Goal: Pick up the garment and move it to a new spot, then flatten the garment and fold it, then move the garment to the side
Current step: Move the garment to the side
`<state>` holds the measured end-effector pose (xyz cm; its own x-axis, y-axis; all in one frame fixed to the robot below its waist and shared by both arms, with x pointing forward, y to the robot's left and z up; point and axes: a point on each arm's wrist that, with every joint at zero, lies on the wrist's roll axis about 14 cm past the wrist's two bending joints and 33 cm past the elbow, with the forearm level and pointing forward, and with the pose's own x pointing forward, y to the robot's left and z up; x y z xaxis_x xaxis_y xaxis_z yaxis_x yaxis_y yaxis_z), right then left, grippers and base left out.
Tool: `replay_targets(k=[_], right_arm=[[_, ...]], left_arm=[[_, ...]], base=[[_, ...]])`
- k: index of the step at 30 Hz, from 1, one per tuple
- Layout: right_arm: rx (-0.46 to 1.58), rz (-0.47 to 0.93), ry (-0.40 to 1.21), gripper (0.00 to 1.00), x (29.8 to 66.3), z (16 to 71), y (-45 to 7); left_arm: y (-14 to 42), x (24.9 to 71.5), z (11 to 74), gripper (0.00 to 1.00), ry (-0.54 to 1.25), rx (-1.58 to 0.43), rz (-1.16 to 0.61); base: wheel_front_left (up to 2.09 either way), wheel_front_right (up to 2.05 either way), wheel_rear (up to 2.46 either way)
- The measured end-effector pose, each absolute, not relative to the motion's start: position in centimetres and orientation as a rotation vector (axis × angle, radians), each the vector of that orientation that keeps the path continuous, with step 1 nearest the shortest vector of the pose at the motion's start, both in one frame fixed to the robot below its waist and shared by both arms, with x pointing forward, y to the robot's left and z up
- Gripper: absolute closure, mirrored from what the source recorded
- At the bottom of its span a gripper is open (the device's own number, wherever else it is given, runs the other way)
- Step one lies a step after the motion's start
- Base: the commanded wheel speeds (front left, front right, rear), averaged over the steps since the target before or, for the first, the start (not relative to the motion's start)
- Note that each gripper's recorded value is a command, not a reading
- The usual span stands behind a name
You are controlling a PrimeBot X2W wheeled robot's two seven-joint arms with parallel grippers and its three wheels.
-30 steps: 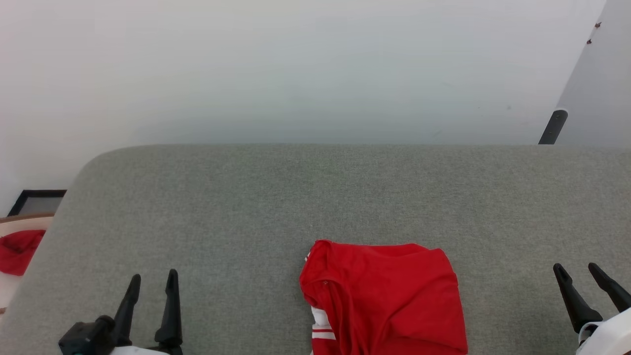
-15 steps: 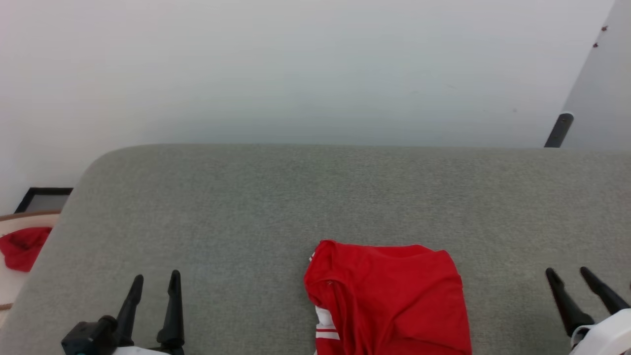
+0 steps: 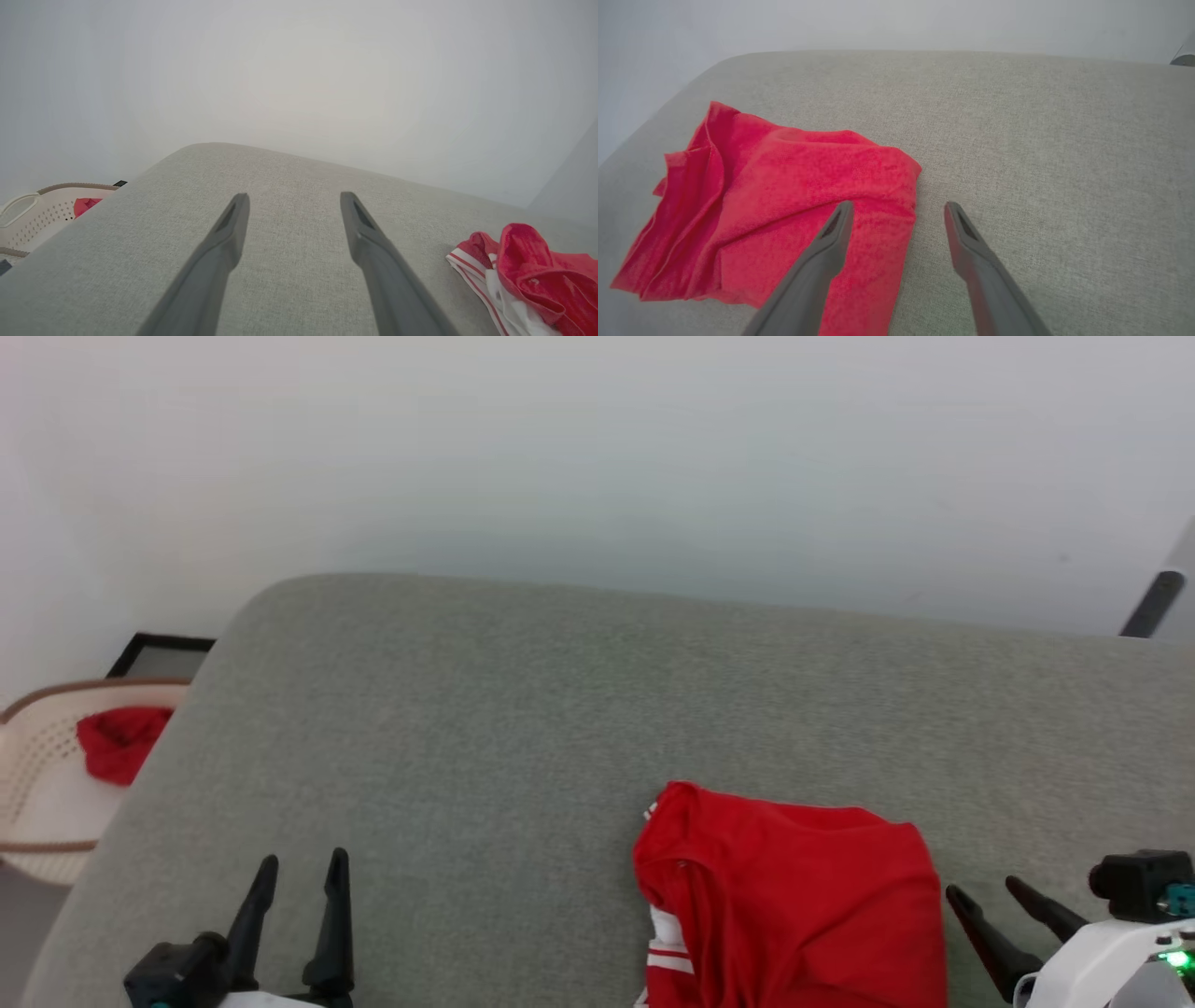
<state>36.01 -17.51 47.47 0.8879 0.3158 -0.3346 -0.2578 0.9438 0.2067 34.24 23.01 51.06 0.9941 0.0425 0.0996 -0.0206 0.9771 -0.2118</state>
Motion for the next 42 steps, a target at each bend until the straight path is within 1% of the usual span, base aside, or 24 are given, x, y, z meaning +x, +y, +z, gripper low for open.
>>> replay_targets(k=[8, 16, 27, 28, 29, 36, 42], right_arm=[[0.121, 0.371, 0.552, 0.0, 36.7, 44.5, -15.6], [0.101, 0.402, 0.769, 0.0, 36.6, 40.5, -14.9], [0.099, 0.428, 0.942, 0.0, 37.8, 37.8, -13.6], [0.096, 0.432, 0.958, 0.29, 37.8, 37.7, -13.5], [0.102, 0.432, 0.972, 1.0, 37.9, 37.5, -13.5], [0.097, 0.444, 0.997, 1.0, 38.6, 37.8, -13.2], [0.072, 0.451, 0.979, 1.0, 38.9, 39.5, -13.8]], left_arm=[[23.8, 34.3, 50.4, 0.0, -0.084, -0.219, 0.066], [24.3, 35.1, 49.4, 0.0, -0.054, -0.224, 0.095], [24.4, 36.3, 48.3, 0.0, -0.023, -0.227, 0.113], [24.5, 36.4, 48.3, 0.0, -0.023, -0.227, 0.114], [24.5, 36.4, 48.2, 0.0, -0.022, -0.227, 0.115], [24.7, 36.2, 48.0, 0.0, -0.017, -0.235, 0.125], [24.6, 36.1, 48.5, 0.0, -0.03, -0.232, 0.118]], base=[[0.0, 0.0, 0.0], [0.0, 0.0, 0.0], [0.0, 0.0, 0.0], [0.0, 0.0, 0.0], [0.0, 0.0, 0.0], [0.0, 0.0, 0.0], [0.0, 0.0, 0.0]])
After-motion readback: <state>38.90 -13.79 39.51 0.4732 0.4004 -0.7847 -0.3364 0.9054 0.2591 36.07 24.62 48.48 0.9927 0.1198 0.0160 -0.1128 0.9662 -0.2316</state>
